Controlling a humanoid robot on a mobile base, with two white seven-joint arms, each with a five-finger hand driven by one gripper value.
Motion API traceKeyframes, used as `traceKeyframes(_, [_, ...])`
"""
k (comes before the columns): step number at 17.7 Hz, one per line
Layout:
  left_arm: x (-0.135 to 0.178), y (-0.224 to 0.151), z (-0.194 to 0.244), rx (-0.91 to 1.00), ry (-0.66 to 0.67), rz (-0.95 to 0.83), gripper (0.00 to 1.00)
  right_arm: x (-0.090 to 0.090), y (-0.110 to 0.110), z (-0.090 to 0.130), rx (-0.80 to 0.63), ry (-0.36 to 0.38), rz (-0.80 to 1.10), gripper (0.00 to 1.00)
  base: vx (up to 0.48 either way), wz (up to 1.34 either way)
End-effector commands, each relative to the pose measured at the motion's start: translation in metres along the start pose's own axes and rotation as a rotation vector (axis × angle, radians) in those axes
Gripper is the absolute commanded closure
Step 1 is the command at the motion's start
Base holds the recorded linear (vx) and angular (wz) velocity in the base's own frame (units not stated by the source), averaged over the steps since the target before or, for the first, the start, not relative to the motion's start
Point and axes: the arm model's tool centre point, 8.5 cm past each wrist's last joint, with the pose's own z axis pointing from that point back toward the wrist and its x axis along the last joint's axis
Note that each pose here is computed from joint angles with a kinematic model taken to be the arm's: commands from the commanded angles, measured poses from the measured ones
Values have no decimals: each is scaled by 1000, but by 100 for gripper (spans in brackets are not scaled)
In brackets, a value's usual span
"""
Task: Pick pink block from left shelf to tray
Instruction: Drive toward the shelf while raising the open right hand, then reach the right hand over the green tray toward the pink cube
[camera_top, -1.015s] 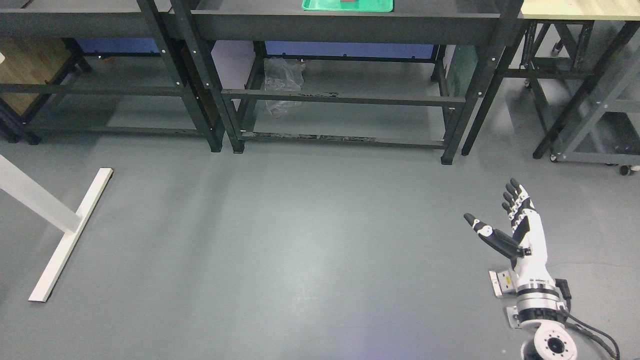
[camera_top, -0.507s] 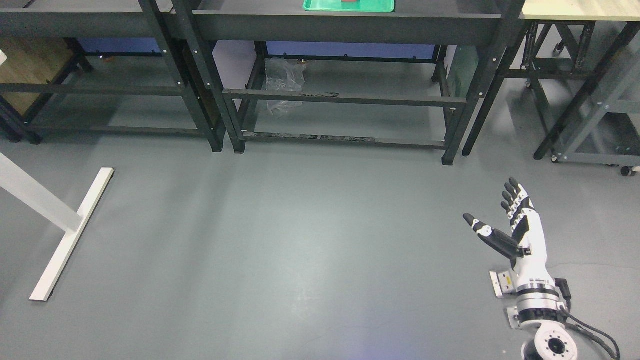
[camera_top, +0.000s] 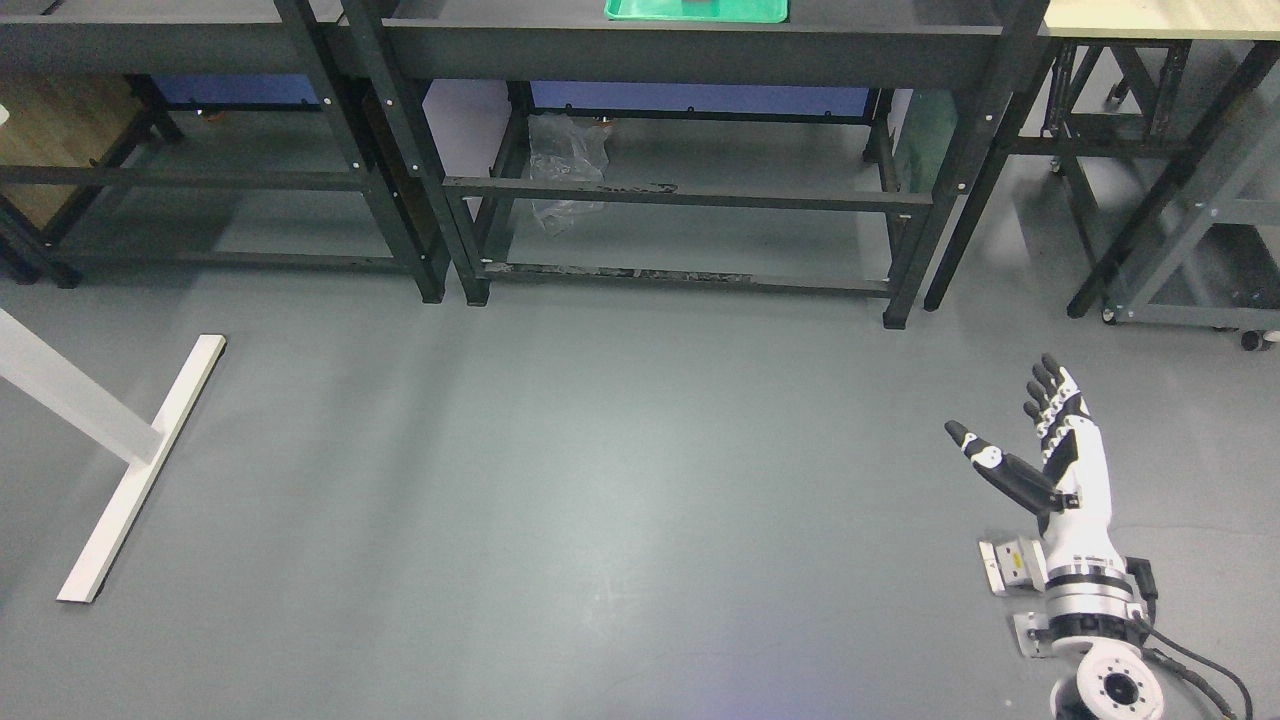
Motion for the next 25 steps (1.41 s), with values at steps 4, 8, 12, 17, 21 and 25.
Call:
traceKeyframes(4, [-5,11,2,17,8,-4,0,49,-21,-11,-81,-214,939,0,29,4])
traceKeyframes(8, [-5,11,2,17,8,-4,0,52,-1,-7,-57,-253,880,0,97,41])
traceKeyframes(12, [-5,11,2,17,8,-4,0,51,1,-5,-66,-251,870,0,155,58])
traceKeyframes(17, [-5,11,2,17,8,-4,0,54,-2,-2,-112,-269,864,0,193,-24])
traceKeyframes(21, [-5,11,2,17,8,-4,0,54,-2,-3,-107,-271,865,0,190,270])
traceKeyframes(25, [-5,11,2,17,8,-4,0,54,5,-3,-82,-275,862,0,214,432])
